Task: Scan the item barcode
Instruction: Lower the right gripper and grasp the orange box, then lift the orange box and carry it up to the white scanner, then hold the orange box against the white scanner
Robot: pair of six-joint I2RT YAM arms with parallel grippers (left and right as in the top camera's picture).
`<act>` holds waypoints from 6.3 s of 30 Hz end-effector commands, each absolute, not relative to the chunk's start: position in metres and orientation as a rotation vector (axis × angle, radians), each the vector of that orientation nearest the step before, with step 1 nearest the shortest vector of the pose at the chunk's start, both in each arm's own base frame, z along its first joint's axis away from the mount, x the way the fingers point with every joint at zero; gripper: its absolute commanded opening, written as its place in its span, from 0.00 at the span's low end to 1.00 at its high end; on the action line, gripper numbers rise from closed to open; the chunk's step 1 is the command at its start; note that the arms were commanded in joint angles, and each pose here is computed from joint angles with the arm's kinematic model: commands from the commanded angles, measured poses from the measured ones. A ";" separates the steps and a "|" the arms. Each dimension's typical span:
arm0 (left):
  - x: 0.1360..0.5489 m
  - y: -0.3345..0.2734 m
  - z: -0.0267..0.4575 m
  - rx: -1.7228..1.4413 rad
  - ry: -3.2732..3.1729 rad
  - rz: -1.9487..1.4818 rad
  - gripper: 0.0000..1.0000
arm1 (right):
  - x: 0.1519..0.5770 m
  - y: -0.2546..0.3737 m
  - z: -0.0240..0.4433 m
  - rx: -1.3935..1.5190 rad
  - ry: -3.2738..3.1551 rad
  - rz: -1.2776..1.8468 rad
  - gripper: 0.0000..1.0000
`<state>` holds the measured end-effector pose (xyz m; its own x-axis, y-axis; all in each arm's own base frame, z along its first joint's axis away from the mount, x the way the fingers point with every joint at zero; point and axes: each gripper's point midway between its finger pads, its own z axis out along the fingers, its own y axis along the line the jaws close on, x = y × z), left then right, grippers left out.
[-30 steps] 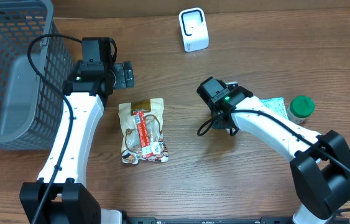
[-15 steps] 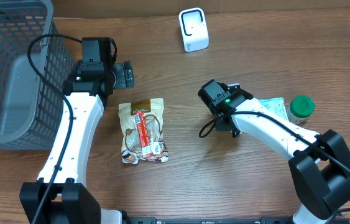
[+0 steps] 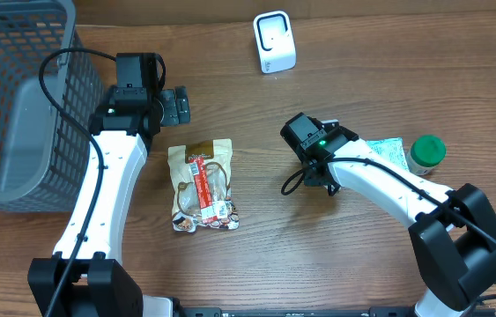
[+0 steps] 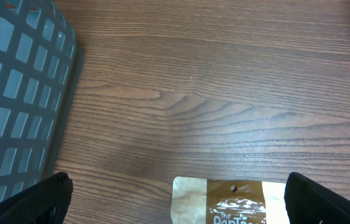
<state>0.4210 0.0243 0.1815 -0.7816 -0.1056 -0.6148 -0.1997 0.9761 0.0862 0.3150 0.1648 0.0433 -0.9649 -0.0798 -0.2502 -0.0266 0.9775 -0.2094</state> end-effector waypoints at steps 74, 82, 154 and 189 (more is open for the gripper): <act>0.423 0.026 0.186 -0.225 2.457 0.199 0.99 | 0.342 0.179 0.061 -0.162 2.845 0.304 0.04; 0.423 0.026 0.186 -0.225 2.458 0.200 1.00 | 0.354 0.185 0.087 -0.163 2.760 0.343 0.04; 0.423 0.026 0.186 -0.225 2.457 0.200 1.00 | 0.632 0.257 0.197 -0.807 1.591 -0.720 0.04; 0.423 0.026 0.186 -0.225 2.458 0.200 1.00 | 0.643 0.251 0.176 -0.658 1.586 -0.684 0.03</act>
<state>0.4209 0.0243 0.1814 -0.7819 -0.1056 -0.6144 -0.1994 0.9761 0.0859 0.6421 0.2570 0.1463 -0.1116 -0.8112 -0.5740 -0.1460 0.5847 -0.7980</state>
